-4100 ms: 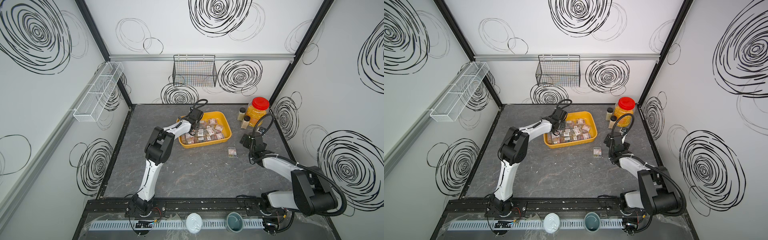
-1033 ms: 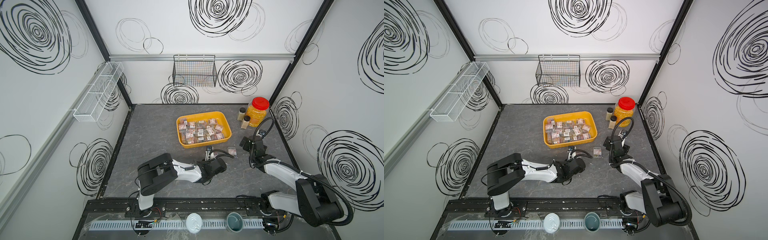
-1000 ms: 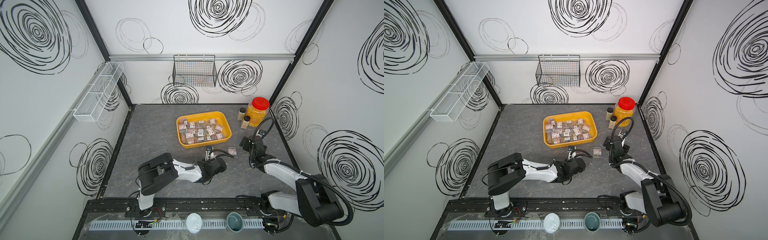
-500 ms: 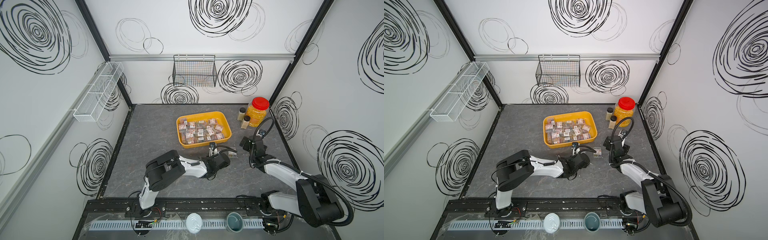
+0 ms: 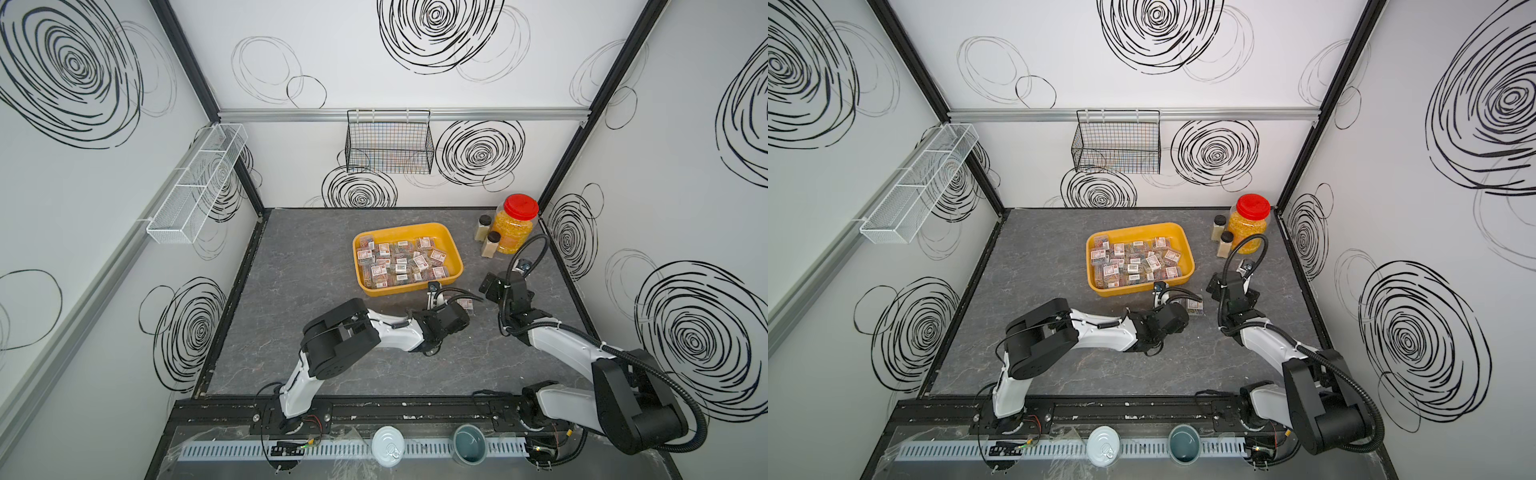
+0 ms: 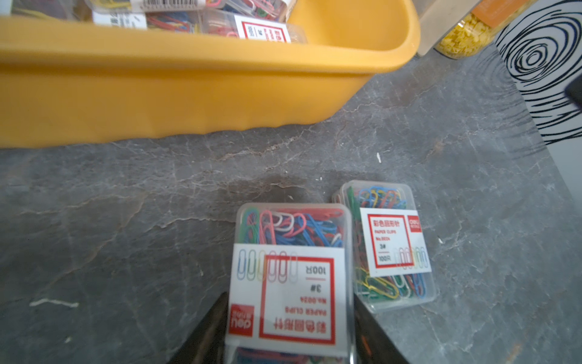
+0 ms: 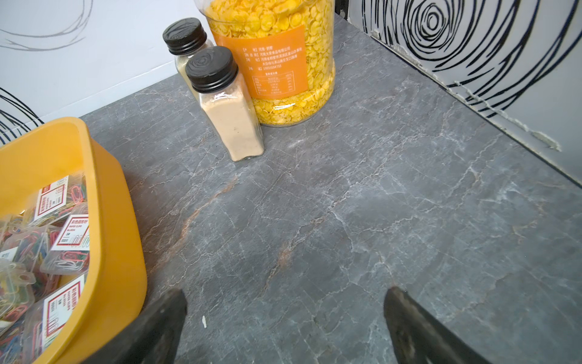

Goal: Take the paper clips out of the storage box
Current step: Place the boxed paper clips at the center of the board.

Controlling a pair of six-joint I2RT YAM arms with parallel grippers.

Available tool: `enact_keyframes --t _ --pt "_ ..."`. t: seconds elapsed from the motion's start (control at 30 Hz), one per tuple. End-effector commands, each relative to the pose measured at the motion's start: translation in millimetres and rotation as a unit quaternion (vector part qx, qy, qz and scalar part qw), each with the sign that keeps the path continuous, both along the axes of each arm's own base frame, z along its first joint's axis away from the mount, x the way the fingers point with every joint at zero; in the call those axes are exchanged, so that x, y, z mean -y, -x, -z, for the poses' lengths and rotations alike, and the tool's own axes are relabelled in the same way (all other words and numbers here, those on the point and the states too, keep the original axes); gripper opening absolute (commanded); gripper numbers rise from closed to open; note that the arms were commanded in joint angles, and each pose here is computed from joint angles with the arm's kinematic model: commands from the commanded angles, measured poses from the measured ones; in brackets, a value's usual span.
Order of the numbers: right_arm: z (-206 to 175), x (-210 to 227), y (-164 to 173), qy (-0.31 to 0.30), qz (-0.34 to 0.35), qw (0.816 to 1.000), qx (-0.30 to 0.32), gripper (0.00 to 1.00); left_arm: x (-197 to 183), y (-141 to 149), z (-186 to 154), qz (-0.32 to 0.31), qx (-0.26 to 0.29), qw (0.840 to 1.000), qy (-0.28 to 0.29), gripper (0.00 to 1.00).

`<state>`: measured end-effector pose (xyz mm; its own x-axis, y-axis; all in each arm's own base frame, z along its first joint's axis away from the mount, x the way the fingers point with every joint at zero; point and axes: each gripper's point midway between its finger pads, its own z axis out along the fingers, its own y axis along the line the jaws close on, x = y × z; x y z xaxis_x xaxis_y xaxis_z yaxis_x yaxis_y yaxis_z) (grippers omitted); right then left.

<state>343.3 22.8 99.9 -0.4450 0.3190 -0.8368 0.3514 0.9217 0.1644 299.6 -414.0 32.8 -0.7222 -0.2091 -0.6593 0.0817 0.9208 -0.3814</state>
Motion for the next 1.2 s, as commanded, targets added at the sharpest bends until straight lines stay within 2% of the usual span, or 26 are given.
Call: enact_keyframes --t 0.0,0.5,1.17 --pt "-9 -1 -3 0.000 0.000 1.000 0.016 1.00 7 -9 -3 -0.007 -0.001 1.000 0.020 0.40" --pt "-9 -1 -2 0.000 -0.001 1.000 0.016 1.00 23 -6 -9 0.012 -0.002 0.999 0.032 0.51" --pt "-9 -1 -2 0.000 0.000 1.000 0.017 1.00 29 0 -21 0.030 -0.005 0.997 0.072 0.73"
